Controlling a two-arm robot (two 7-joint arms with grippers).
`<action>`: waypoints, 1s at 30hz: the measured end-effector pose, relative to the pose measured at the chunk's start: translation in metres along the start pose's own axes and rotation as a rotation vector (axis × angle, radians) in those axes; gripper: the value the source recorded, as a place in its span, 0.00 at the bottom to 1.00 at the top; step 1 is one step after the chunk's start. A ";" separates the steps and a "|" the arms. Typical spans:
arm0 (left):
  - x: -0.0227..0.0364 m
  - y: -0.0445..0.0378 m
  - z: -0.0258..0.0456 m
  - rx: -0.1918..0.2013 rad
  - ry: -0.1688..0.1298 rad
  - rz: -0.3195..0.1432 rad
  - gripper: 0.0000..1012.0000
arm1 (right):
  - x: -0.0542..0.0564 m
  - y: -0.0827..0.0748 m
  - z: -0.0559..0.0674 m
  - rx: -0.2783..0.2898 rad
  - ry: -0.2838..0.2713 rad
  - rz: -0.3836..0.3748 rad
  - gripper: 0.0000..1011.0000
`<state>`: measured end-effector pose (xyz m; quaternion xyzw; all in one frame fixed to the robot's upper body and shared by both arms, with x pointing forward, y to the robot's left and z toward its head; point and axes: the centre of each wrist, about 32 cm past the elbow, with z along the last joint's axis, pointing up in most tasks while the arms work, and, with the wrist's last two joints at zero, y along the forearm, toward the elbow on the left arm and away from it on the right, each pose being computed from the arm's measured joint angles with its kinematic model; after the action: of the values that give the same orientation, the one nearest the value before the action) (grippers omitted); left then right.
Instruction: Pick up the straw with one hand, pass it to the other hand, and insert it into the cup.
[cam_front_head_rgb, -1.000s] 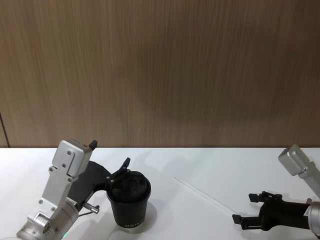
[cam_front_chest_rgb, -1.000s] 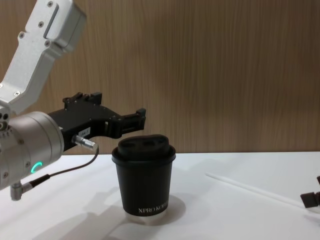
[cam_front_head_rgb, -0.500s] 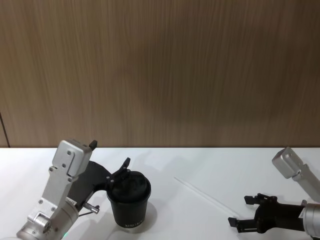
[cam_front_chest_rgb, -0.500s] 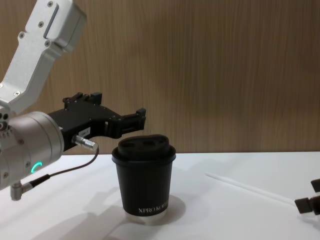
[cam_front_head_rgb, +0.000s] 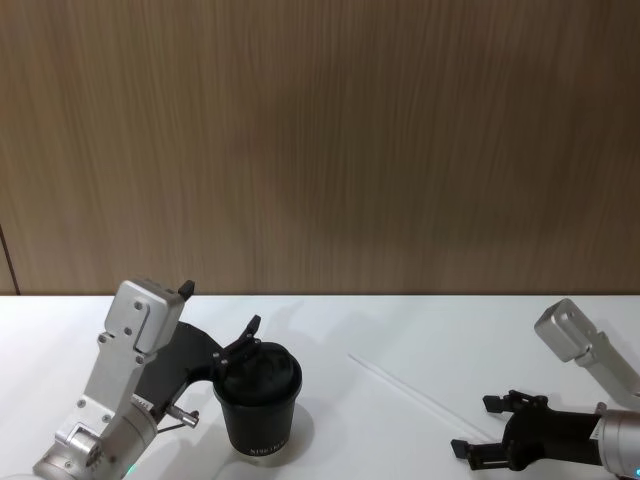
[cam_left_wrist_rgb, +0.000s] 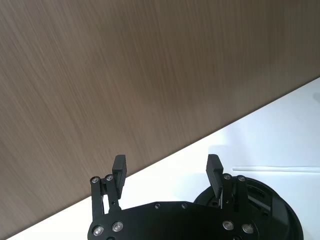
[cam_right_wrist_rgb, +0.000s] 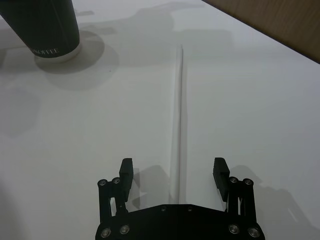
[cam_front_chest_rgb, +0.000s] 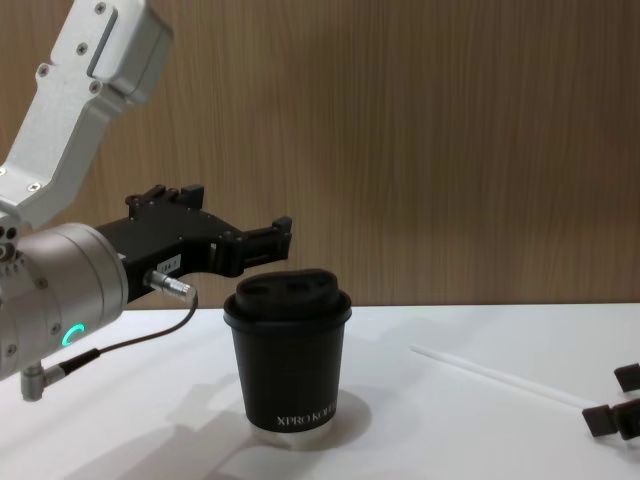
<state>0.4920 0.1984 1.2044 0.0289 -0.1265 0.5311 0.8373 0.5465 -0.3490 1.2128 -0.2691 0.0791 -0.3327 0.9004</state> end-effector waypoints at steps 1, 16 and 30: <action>0.0000 0.0000 0.0000 0.000 0.000 0.000 0.99 | 0.000 0.001 0.000 -0.002 0.000 0.001 0.99; 0.0000 0.0000 0.0000 0.000 0.000 0.000 0.99 | -0.001 0.004 0.000 -0.011 -0.005 0.010 0.77; 0.0000 0.0000 0.0000 0.000 0.000 0.000 0.99 | -0.001 0.006 0.001 -0.020 -0.007 0.014 0.34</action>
<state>0.4920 0.1984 1.2044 0.0289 -0.1265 0.5310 0.8374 0.5491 -0.3443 1.2104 -0.2787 0.0810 -0.3244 0.9003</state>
